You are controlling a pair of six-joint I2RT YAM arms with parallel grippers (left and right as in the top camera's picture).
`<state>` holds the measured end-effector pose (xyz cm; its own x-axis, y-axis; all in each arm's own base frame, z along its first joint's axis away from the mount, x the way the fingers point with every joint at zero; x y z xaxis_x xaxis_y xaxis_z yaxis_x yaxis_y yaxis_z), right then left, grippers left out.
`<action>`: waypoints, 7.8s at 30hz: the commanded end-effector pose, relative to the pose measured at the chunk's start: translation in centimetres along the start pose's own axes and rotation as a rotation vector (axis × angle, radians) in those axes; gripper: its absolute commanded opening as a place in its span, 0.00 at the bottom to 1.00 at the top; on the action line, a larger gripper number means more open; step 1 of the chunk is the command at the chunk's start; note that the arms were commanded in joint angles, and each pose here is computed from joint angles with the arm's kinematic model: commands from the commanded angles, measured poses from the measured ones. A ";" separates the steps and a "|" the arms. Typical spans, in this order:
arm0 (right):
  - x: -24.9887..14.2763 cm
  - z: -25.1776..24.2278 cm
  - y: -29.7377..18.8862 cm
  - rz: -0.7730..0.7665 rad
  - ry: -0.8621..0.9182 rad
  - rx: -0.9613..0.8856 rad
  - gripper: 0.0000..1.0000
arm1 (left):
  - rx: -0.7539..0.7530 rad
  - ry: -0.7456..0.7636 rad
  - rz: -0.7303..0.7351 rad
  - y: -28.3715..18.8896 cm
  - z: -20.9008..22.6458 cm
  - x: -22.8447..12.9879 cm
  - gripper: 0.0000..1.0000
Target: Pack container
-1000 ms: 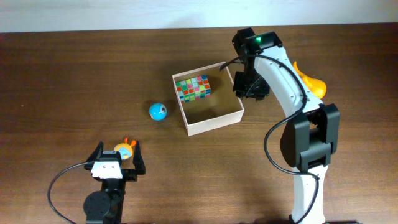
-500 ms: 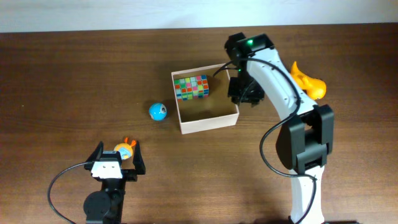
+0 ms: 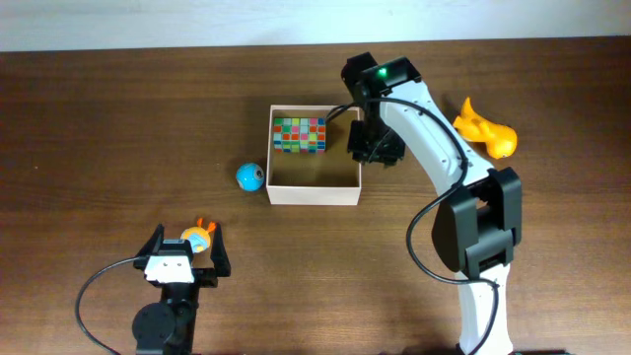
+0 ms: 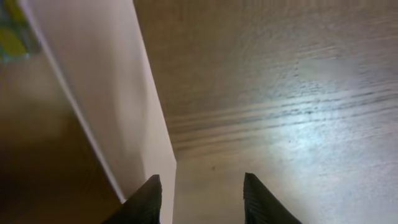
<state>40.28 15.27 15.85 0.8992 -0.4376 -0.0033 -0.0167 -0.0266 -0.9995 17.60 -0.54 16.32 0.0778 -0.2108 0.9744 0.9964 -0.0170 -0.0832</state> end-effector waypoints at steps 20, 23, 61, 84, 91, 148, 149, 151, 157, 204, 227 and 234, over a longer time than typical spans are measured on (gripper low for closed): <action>14.4 -16.3 -0.8 -0.209 0.313 0.068 0.89 | -0.014 0.015 -0.004 0.0 -0.2 0.0 0.99; 14.7 -16.8 -0.8 -0.213 0.313 0.066 0.91 | -0.014 0.015 -0.004 0.0 -0.2 0.0 0.99; 16.9 -17.1 3.5 -0.245 0.298 -0.015 0.55 | -0.014 0.015 -0.005 0.0 -0.2 0.0 0.99; 16.0 -18.4 4.8 -0.179 0.311 -0.061 0.04 | -0.014 0.015 -0.004 0.0 -0.2 0.0 0.99; 15.8 -18.5 4.4 -0.174 0.306 -0.063 0.04 | -0.014 0.015 -0.004 0.0 -0.2 0.0 0.99; -4.3 6.2 -9.8 -0.086 -0.566 0.267 0.04 | -0.014 0.015 -0.004 0.0 -0.2 0.0 0.99; -4.4 6.3 -9.3 -0.076 -0.560 0.261 0.04 | -0.014 0.015 -0.004 0.0 -0.2 0.0 0.99; -4.7 6.7 -8.4 -0.062 -0.561 0.253 0.04 | -0.014 0.015 -0.005 0.0 -0.2 0.0 0.99; -5.6 8.3 -6.2 -0.049 -0.563 0.253 0.04 | -0.014 0.015 -0.004 0.0 -0.2 0.0 0.99; 2.8 -3.5 -19.7 -0.462 -0.160 0.235 0.87 | -0.014 0.015 -0.004 0.0 -0.2 0.0 0.99; 13.2 -16.1 -4.2 -0.177 0.233 -0.051 0.95 | 0.034 0.015 -0.025 0.0 0.4 0.4 0.99; 13.0 -16.1 -3.6 -0.156 0.231 -0.056 0.99 | -0.089 -0.005 -0.088 -0.2 -0.8 1.4 0.99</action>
<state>45.07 -4.72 19.91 0.7756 -0.6075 0.1717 0.0910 -0.1615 -0.9827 17.64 -0.73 17.21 0.0245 -0.2083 0.9778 0.9988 -0.0354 -0.0326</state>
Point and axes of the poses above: each gripper's point midway between its finger pads, its own y axis out along the fingers, its own z axis along the line the jaws close on, x = y × z, the point moved 7 cm from there along -y, back along the fingers, and after that the axes turned 13 degrees about y, right-handed, at the moved point
